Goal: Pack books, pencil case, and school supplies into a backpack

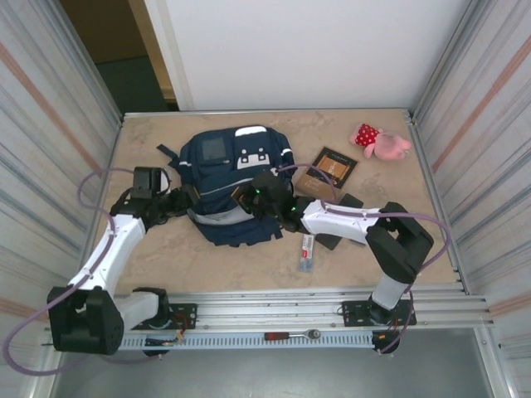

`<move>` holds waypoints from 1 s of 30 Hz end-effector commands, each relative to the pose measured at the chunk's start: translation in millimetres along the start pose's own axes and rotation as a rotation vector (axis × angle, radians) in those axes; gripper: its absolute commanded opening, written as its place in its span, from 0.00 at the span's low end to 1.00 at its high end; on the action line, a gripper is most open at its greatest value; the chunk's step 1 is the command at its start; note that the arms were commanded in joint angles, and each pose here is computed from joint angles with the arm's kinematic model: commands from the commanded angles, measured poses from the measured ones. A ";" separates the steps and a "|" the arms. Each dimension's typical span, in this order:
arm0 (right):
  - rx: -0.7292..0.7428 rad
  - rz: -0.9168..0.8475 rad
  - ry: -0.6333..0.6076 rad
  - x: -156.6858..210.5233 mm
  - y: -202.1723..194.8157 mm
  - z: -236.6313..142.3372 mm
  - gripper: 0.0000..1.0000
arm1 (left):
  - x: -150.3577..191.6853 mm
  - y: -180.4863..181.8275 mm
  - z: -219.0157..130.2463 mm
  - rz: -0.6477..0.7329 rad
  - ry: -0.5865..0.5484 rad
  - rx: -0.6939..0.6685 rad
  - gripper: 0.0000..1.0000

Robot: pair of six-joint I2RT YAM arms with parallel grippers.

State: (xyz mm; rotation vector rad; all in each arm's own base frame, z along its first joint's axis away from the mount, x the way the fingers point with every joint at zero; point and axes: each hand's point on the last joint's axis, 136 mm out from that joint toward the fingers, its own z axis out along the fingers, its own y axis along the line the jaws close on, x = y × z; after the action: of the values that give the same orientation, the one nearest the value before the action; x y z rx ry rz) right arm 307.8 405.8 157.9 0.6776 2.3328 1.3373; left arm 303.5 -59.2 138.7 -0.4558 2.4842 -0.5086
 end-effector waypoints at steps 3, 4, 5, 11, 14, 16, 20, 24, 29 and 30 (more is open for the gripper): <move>0.141 0.039 -0.020 4.2 -11.8 2.7 0.12 | -21.1 -5.1 -9.0 -0.028 -0.021 0.019 0.67; 0.140 0.041 -0.017 7.6 -12.3 3.2 0.14 | -21.5 -6.0 -10.1 -0.014 -0.023 0.022 0.68; 0.135 0.033 -0.016 12.1 -12.9 4.1 0.17 | -22.0 -7.0 -10.3 0.000 -0.033 0.030 0.68; 0.187 0.011 0.124 41.7 -23.1 6.9 0.52 | -18.3 -10.4 -10.9 0.084 -0.050 0.067 0.67; 0.214 0.004 0.177 45.6 -29.9 -9.8 0.60 | -21.8 -16.3 -15.5 0.130 -0.057 0.076 0.67; 0.217 0.011 0.238 49.0 -34.8 -18.6 0.60 | -25.1 -19.4 -17.9 0.156 -0.066 0.078 0.67; 0.254 -0.050 0.350 61.3 -36.2 -46.1 0.60 | -24.0 -35.3 -16.0 0.226 -0.052 0.097 0.65; 0.267 -0.097 0.398 54.8 -36.0 -77.6 0.60 | -12.5 -67.0 -6.5 0.337 -0.021 0.120 0.65; 0.292 -0.177 0.357 -0.1 -46.5 -129.8 0.60 | 5.8 -124.4 10.8 0.451 0.041 0.208 0.65; 0.299 -0.178 0.344 -13.3 -52.1 -139.0 0.60 | 8.9 -136.8 15.1 0.468 0.050 0.234 0.65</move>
State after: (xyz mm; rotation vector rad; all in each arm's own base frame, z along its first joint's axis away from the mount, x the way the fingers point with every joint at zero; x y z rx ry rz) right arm 242.3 329.0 191.5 0.4025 2.7437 1.2340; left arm 322.4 -161.8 170.1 0.1412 2.4777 -0.5844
